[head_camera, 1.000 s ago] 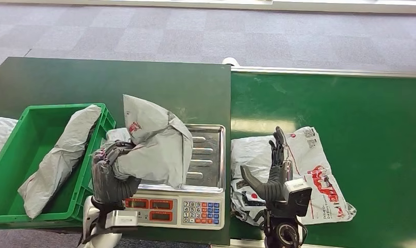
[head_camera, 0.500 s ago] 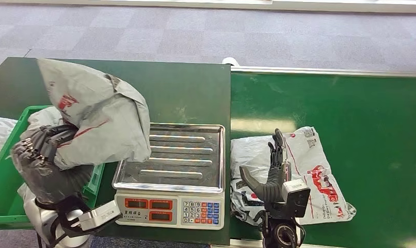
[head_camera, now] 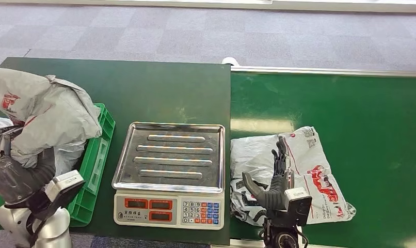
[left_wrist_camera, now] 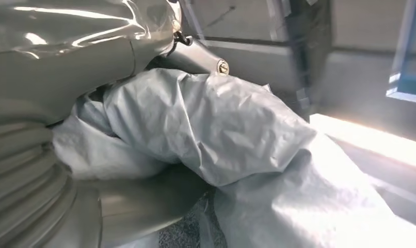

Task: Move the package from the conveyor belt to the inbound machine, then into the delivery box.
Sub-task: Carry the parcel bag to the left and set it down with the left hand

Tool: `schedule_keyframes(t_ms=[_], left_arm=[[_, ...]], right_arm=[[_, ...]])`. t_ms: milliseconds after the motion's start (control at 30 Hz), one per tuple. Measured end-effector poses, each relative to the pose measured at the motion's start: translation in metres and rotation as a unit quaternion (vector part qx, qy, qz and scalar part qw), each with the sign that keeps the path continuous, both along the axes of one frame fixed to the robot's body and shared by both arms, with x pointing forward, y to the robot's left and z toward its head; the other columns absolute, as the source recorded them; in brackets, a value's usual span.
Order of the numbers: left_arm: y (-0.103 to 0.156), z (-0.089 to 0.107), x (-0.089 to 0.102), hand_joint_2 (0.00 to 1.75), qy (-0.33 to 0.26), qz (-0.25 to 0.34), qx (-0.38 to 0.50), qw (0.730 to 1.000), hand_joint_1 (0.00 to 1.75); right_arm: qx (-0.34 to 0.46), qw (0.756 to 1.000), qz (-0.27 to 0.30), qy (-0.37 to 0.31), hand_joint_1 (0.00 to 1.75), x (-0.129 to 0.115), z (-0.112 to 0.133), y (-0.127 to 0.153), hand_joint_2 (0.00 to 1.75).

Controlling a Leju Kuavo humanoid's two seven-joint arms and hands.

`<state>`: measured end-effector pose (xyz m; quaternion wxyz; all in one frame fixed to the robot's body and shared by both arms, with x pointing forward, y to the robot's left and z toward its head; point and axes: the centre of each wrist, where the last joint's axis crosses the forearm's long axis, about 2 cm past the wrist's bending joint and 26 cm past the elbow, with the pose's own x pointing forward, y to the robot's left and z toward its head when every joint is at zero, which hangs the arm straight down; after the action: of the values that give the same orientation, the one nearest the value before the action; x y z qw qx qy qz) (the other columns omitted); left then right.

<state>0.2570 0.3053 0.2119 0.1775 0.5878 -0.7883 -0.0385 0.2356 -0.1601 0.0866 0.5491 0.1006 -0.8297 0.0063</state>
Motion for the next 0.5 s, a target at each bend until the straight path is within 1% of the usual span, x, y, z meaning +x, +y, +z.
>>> schedule_keyframes(t_ms=[100, 200, 433, 467, 500], left_arm=[[0.015, -0.019, 0.004, 1.75, 0.068, 0.056, 0.009, 0.996, 1.75], [0.026, -0.038, 0.005, 1.75, 0.136, 0.106, 0.001, 0.985, 1.75], [0.044, -0.061, 0.006, 1.75, 0.228, 0.182, -0.034, 0.956, 1.75], [0.046, -0.065, 0.007, 1.75, 0.241, 0.193, -0.043, 0.950, 1.67], [0.049, -0.069, 0.010, 1.75, 0.255, 0.202, -0.052, 0.944, 1.36]], right_arm=[[-0.001, 1.000, -0.002, -0.001, 0.00, -0.002, 0.000, -0.001, 1.75], [-0.003, 1.000, 0.000, -0.004, 0.00, -0.003, 0.001, -0.003, 1.75], [-0.009, 1.000, 0.012, -0.007, 0.00, -0.003, 0.001, -0.005, 1.75], [-0.010, 1.000, 0.013, -0.008, 0.00, -0.003, 0.001, -0.005, 1.75], [-0.010, 1.000, 0.014, -0.008, 0.00, -0.002, 0.002, -0.006, 1.75]])
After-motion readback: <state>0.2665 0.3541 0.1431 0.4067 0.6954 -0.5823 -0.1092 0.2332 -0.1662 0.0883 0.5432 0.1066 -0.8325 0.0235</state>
